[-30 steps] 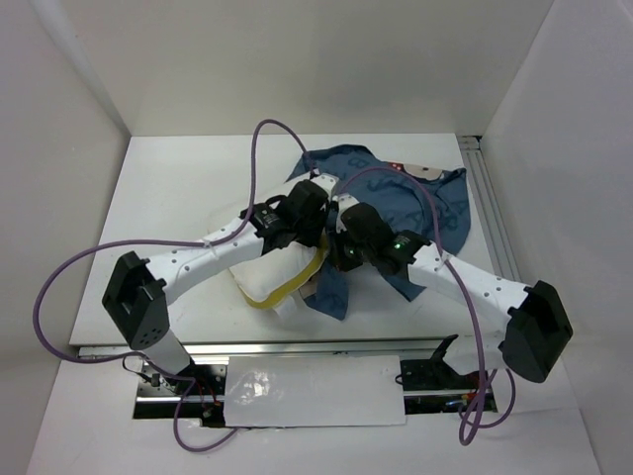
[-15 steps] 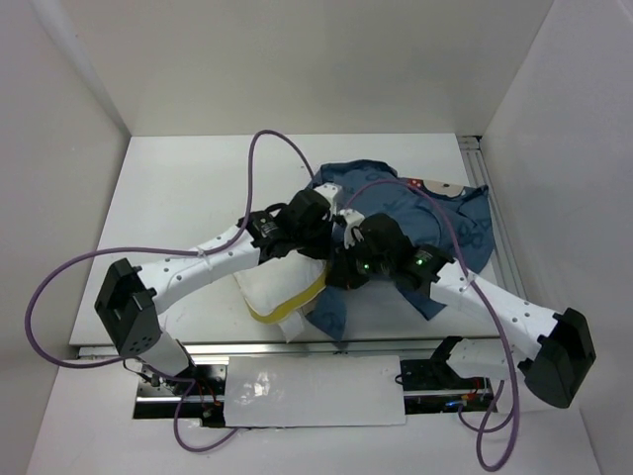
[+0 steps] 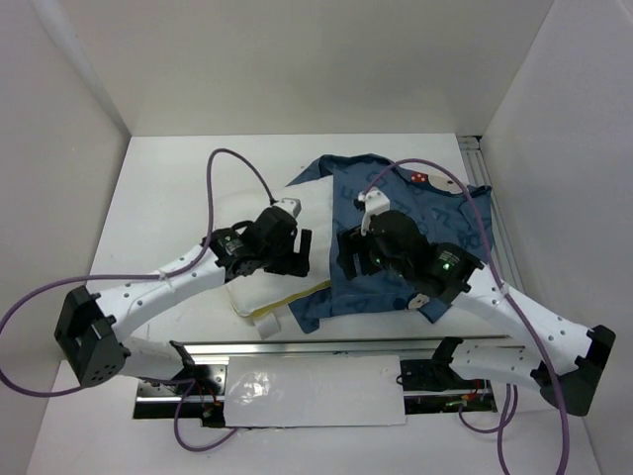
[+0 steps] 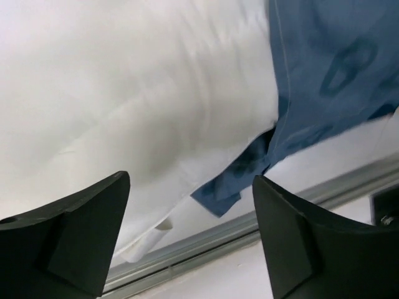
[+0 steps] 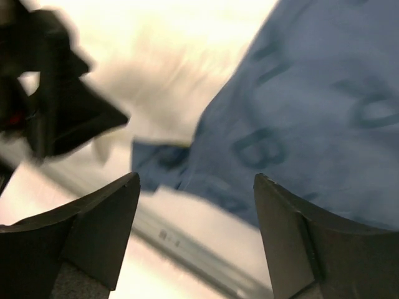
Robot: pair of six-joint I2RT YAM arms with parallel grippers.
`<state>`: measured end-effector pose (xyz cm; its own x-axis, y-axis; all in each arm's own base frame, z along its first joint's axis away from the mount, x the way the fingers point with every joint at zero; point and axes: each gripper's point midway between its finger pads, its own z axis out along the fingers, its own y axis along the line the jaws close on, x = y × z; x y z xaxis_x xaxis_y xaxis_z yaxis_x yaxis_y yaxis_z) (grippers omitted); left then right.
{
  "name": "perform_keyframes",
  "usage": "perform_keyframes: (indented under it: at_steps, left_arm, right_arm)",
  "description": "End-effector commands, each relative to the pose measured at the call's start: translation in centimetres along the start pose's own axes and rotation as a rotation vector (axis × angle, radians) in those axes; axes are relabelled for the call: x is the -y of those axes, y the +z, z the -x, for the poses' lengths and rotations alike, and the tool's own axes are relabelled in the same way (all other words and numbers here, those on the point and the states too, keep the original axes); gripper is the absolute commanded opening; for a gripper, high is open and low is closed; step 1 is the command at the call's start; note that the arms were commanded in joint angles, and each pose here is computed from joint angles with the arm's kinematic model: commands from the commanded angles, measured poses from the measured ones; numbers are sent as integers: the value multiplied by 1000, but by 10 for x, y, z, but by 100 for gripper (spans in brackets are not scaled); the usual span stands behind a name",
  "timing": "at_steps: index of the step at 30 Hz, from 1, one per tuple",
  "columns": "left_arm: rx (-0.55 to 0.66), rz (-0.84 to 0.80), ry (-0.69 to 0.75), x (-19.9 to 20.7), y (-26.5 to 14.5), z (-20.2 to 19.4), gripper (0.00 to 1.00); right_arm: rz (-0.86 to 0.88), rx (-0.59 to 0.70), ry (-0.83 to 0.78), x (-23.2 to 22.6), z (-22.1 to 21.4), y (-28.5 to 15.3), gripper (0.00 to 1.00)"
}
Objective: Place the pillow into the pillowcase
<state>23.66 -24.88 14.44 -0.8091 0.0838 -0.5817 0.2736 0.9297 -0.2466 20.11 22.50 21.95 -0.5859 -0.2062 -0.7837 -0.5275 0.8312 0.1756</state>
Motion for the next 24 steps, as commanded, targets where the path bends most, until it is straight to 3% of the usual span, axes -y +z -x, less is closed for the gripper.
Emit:
perform_keyframes:
  at_steps: [1,2,6,7,8,12,14,15,17,18,20,24]
  left_arm:
    - [141,145,-77,-24,-26,42,95]
    - [163,150,-99,-28,-30,52,100]
    - [195,235,-187,-67,-18,89,100]
    - [174,245,-181,-71,-4,95,100]
    - [159,249,-185,-75,3,100,100]
    - [150,211,-171,-78,45,139,100]
    - [131,178,-157,-71,64,143,98]
    - [92,178,-144,-72,84,136,98]
    - [75,163,-142,-72,98,139,98]
    - [27,170,-141,-75,115,126,96]
    - [-1,168,-151,-75,127,120,92]
    - [-74,195,-158,-87,153,98,63]
  right_arm:
    - [-257,155,52,39,47,-1,81]
    - [-288,192,68,43,63,1,82]
    - [-429,239,47,74,114,40,82]
    - [-415,177,39,78,111,72,82]
    - [-422,225,86,94,141,77,79]
    - [-438,98,64,130,156,166,69]
    - [-469,35,32,143,153,190,64]
    - [-490,75,43,149,178,191,62]
    - [-542,-42,25,174,151,226,57]
    - [-546,-16,34,178,164,229,57]
    - [-543,-77,48,189,144,250,50]
    - [-642,-97,74,215,129,249,42]
